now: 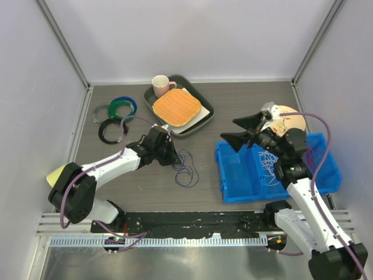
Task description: Untangle the cables
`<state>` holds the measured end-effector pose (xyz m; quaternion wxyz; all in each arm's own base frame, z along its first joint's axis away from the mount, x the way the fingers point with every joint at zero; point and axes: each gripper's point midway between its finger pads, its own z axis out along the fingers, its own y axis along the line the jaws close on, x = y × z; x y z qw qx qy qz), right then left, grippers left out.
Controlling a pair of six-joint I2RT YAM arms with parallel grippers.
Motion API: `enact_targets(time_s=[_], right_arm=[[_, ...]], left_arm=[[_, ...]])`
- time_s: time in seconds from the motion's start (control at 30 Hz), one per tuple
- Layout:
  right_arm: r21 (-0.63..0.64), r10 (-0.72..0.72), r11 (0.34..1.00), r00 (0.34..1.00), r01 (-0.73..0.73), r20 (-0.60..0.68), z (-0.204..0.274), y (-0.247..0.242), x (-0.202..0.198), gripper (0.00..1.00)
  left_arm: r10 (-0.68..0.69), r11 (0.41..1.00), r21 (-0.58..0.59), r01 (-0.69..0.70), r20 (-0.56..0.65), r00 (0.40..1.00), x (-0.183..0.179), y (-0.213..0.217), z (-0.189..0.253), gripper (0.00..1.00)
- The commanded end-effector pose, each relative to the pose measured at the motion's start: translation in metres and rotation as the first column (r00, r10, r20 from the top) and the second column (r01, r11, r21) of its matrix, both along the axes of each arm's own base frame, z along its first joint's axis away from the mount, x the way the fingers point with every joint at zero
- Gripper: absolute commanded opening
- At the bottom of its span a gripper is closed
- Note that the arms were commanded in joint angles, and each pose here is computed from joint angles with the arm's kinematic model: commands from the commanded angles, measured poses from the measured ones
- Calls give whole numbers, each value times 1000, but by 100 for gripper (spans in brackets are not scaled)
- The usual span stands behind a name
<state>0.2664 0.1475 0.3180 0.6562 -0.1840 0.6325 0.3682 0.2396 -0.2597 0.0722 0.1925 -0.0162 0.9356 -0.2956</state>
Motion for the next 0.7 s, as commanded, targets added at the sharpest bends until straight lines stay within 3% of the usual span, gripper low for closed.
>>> enact_targets(time_s=[0.0,0.13,0.17,0.23,0.3,0.4,0.47,0.5,0.57,0.6,0.67], right_arm=[[-112,187,978,977,-175,99,13,56,-18,94],[-185,190,966,982,-182,23,-11,90,-5,93],[-197,179,965,984,-175,6,-12,95,-2,93],[-240,143,959,989,-148,-38,-28,108,7,93],[-264,118,956,991,-131,-63,-36,115,13,92],[-271,91,956,993,-108,-74,-40,119,17,92],[-267,89,958,994,-104,-67,-39,120,17,92],[-266,85,958,994,-102,-72,-40,120,18,92],[-276,71,957,994,-91,-79,-44,119,20,92],[-286,70,954,995,-89,-75,-45,120,21,92],[-302,84,947,993,-106,-85,-50,123,21,93]], left_arm=[[108,993,42,-115,130,986,16,21,29,0],[149,986,58,-159,150,977,16,31,31,3],[152,985,61,-162,142,978,15,31,30,13],[185,974,104,-199,136,973,19,38,23,42],[191,972,120,-204,113,975,20,37,13,55],[181,974,126,-189,76,981,21,31,0,60],[155,981,113,-159,40,987,18,23,-6,53],[146,982,117,-148,23,989,18,20,-13,37],[122,988,95,-122,5,993,17,12,-15,27],[115,990,87,-115,2,993,18,8,-18,14],[94,994,61,-93,-4,996,18,0,-15,0]])
